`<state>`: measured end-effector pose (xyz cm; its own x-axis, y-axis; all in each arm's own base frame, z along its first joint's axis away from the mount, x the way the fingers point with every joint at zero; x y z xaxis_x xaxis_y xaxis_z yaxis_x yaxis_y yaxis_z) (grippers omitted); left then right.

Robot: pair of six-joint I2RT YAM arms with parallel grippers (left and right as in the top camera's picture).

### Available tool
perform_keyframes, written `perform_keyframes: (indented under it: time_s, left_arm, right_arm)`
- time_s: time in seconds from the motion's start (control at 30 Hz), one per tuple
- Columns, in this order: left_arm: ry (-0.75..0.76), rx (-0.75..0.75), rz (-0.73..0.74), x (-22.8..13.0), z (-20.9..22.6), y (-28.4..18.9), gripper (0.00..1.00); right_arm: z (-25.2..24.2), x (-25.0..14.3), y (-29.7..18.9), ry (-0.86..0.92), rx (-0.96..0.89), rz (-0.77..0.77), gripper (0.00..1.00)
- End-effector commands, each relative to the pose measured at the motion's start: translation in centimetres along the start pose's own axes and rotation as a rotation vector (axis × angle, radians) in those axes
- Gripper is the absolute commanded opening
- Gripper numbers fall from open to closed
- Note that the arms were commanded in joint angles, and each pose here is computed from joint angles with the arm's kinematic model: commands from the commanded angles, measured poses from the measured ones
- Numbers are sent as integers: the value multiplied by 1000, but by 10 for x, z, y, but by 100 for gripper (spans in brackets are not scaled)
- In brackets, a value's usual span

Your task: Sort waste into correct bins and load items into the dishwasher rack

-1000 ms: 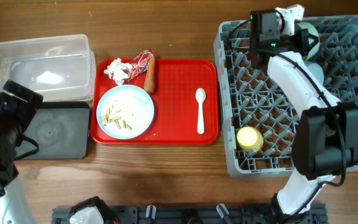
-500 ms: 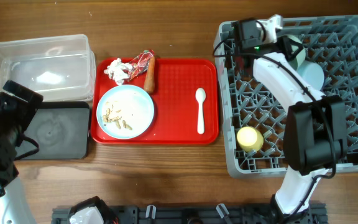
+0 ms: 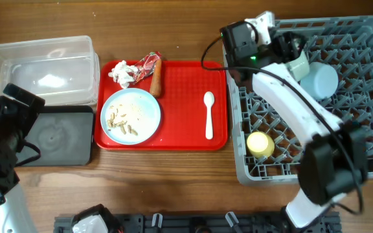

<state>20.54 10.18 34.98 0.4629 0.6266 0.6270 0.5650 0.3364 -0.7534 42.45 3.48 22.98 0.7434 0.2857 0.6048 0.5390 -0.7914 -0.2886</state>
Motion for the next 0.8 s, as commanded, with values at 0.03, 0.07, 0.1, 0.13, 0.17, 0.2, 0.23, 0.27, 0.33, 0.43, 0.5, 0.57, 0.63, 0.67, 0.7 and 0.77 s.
perform_keyframes:
  time_s: [0.03, 0.07, 0.1, 0.13, 0.17, 0.2, 0.23, 0.27, 0.33, 0.43, 0.5, 0.57, 0.63, 0.67, 0.7, 0.77]
  left_arm:
    - [-15, 18, -12, 3, 3, 0, 100]
    - [-15, 18, -12, 3, 3, 0, 100]
    - [-15, 18, -12, 3, 3, 0, 100]
    - [-15, 18, -12, 3, 3, 0, 100]
    - [-15, 18, -12, 3, 3, 0, 100]
    - [-15, 18, -12, 3, 3, 0, 100]
    - [-15, 18, -12, 3, 3, 0, 100]
    - [-15, 18, -12, 3, 3, 0, 100]
    - [-15, 18, -12, 3, 3, 0, 100]
    - [-15, 18, -12, 3, 3, 0, 100]
    - [-15, 18, -12, 3, 3, 0, 100]
    - [-15, 18, -12, 3, 3, 0, 100]
    - [-15, 18, -12, 3, 3, 0, 100]
    - [-15, 18, -12, 3, 3, 0, 100]
    - [-15, 18, -12, 3, 3, 0, 100]
    - [-15, 18, -12, 3, 3, 0, 100]
  right_arm:
    - [6, 22, -57, 100, 385, -85, 75]
    - [12, 23, -67, 105, 457, -95, 73]
    - [21, 24, -79, 114, 540, -98, 73]
    - [32, 21, -89, 122, 621, -84, 73]
    - [43, 16, -99, 115, 711, -57, 73]
    - [55, 9, -110, 96, 818, -24, 68]
    - [67, 1, -125, 92, 940, 27, 65]
    - [78, -9, -140, 93, 1071, 94, 63]
    - [104, -41, -177, 96, 1343, 342, 54]
    - [124, -77, -164, 139, 1247, 553, 52]
    - [145, -97, -156, 130, 1203, 653, 53]
    - [161, -115, -153, 87, 1188, 726, 53]
    - [177, -136, -154, 37, 1189, 823, 50]
    - [181, -145, -155, 17, 1187, 867, 47]
    - [184, -154, -154, 5, 1169, 910, 44]
    - [183, -172, -153, 2, 1087, 1014, 44]
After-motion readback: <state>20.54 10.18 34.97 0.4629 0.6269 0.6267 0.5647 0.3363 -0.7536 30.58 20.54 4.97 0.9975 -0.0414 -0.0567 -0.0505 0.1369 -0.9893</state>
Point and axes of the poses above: each gripper's point midway between its finger pads, its own y axis out along the fingers, its own z axis along the line the jaws close on, x = y × z, the point moved 3 cm from there along -y, back along the fingers, and after that the axes turned 13 degrees about y, right-handed, at the moved point
